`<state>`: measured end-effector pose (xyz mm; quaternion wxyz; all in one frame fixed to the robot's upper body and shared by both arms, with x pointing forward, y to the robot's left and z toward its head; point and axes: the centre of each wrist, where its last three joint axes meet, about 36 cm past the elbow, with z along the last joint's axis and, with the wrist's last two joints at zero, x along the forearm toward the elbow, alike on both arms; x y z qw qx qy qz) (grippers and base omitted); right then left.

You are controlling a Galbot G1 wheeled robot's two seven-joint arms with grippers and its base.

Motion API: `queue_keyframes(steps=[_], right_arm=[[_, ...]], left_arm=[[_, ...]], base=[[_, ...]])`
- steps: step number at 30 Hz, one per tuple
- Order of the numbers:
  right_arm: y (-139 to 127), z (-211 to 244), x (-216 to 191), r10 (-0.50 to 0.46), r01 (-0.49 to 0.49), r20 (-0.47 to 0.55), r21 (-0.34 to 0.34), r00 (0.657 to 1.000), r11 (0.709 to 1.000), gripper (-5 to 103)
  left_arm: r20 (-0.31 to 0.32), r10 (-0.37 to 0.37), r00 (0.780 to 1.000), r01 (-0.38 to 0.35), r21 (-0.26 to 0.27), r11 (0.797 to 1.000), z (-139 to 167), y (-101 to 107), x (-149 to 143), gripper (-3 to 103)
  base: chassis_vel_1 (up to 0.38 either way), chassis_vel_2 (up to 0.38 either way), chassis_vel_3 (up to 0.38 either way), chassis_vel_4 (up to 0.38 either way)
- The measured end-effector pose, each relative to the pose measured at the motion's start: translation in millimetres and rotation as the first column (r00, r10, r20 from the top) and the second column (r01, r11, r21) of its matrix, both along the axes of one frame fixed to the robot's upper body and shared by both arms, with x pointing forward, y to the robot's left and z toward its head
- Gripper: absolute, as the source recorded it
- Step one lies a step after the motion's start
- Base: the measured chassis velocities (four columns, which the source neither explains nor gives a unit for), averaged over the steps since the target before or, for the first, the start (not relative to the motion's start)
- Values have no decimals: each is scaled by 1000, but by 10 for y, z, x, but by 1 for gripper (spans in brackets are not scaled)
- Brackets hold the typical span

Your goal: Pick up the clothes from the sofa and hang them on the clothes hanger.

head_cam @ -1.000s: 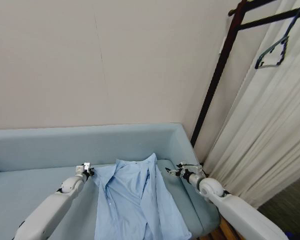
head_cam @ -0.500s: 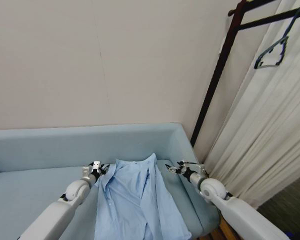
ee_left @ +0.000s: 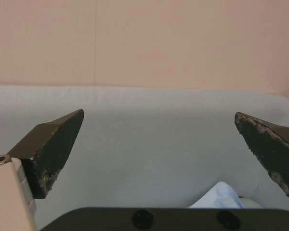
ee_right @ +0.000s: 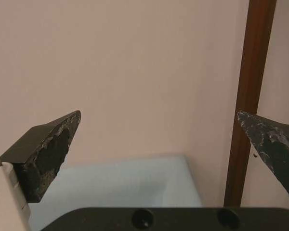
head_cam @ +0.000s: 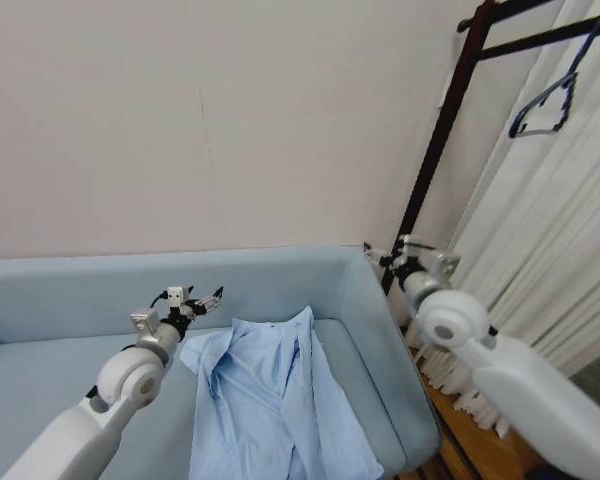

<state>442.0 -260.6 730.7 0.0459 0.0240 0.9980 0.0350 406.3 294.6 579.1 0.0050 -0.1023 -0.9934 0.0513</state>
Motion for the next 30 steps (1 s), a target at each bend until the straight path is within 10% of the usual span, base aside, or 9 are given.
queue_keyframes(steps=[20,30], right_arm=[[-87,1293,-1147,161,-129,264,-134,951,983,100],[-597,1797,-850,-18,40,285,-71,958,997,100]], left_arm=[[-13,-39,999,39,-16,999,19,-212,-138,100],[-26,-31,999,31,-3,1000,5,-224,-153,100]], base=[[0,0,0,0],[0,0,0,0]])
